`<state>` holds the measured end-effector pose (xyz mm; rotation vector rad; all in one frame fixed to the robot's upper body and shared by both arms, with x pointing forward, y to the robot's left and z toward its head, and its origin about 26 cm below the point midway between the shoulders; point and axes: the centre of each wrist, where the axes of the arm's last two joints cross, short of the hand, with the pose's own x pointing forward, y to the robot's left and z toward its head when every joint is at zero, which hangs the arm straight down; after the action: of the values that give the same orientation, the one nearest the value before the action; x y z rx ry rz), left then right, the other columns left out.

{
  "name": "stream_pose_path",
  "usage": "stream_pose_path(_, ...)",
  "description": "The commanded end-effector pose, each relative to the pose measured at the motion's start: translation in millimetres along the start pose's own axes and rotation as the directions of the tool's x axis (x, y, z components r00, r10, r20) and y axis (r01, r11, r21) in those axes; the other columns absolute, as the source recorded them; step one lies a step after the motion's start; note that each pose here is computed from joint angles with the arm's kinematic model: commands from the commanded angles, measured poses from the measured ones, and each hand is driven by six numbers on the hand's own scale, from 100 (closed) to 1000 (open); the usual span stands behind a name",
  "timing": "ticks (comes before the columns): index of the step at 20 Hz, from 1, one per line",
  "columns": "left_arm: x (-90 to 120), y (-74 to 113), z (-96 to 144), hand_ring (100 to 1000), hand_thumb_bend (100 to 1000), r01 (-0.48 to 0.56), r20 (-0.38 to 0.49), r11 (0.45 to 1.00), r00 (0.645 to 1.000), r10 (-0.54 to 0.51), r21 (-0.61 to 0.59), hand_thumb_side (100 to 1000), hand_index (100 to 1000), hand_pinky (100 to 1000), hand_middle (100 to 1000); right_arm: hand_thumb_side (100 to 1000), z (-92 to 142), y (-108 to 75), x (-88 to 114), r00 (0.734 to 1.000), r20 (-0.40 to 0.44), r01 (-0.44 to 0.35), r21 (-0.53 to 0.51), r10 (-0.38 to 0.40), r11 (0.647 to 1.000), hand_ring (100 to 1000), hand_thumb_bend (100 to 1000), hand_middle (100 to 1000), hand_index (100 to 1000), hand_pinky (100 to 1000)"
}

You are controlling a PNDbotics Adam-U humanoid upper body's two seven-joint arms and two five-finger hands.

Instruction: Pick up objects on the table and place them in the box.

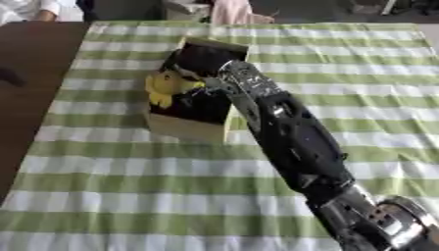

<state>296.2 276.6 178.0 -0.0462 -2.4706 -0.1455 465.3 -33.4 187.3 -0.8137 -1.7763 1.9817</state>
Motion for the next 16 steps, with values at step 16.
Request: stream_pose_path(16, 6.3, -0.3, -4.9, 1000, 100, 0.003, 0.024, 1.0, 1.0, -0.003, -0.024, 758, 687, 458, 909, 155, 13.0, -45.0, -28.6, 0.979, -0.203, -0.016, -0.129, -0.01, 0.992, 611, 100, 624, 804, 756)
